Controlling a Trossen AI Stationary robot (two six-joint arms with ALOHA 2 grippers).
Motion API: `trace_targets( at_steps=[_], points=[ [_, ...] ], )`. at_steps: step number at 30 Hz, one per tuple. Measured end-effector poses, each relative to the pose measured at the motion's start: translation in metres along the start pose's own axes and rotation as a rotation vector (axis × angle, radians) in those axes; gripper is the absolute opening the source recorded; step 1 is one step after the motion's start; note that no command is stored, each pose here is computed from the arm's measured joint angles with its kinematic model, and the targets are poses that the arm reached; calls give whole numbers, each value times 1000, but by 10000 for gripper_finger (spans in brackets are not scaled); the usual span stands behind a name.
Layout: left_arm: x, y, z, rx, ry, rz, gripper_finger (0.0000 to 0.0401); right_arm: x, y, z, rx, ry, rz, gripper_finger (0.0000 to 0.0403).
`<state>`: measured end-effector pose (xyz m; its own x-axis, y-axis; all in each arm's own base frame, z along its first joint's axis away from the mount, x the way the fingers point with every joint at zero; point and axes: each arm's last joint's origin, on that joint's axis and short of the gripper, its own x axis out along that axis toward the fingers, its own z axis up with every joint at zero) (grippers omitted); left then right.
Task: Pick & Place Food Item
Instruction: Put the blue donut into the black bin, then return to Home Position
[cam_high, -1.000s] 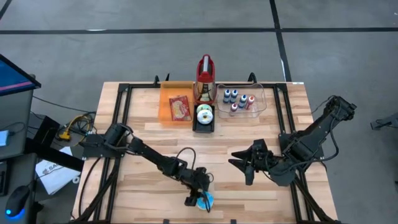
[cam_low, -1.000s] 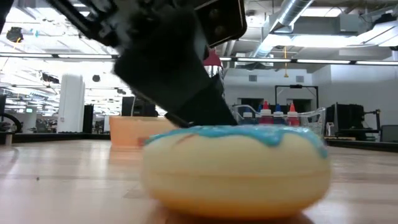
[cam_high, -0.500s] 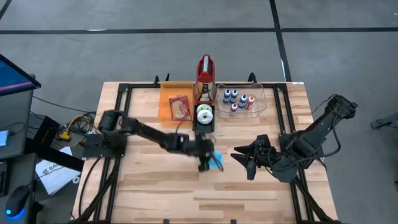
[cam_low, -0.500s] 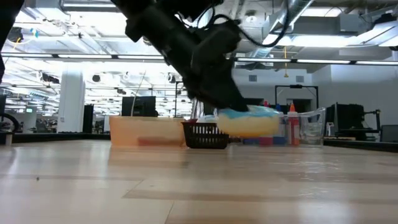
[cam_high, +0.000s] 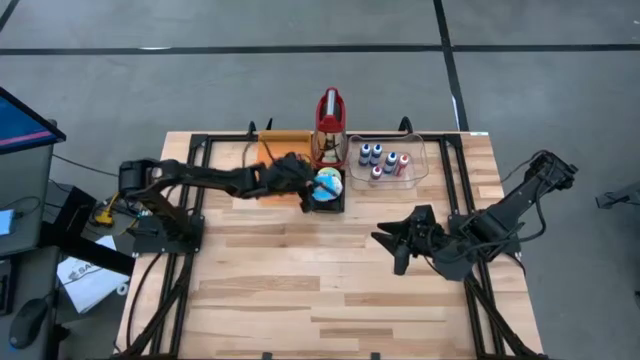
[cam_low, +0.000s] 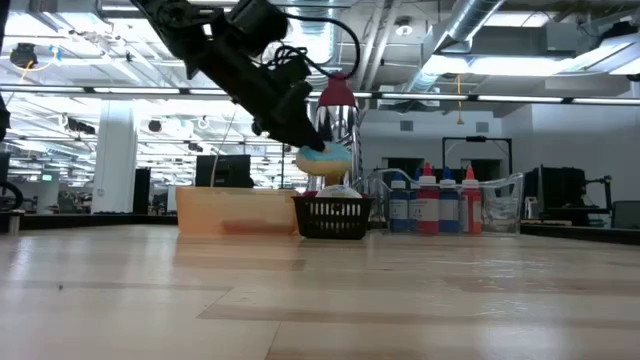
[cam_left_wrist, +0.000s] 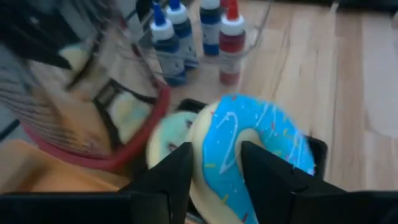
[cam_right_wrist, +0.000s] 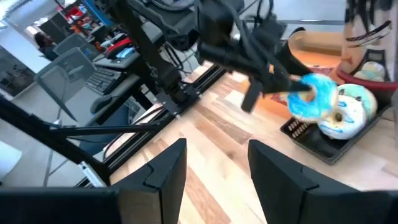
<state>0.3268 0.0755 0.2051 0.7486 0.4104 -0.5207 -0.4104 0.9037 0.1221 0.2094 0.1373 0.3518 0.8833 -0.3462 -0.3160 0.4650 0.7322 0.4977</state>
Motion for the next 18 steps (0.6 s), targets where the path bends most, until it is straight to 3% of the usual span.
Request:
trace_targets(
  at_steps=[5,12,18],
  points=[
    [5,19,0,50,-15,-51,133,6,-3,4,6,-13,-26,164],
    [22,8,-10,111,-12,-93,133,12,-6,8,19,-29,-52,164],
    [35,2,-18,123,-12,-62,133,15,-8,10,36,-37,-65,164]
  ],
)
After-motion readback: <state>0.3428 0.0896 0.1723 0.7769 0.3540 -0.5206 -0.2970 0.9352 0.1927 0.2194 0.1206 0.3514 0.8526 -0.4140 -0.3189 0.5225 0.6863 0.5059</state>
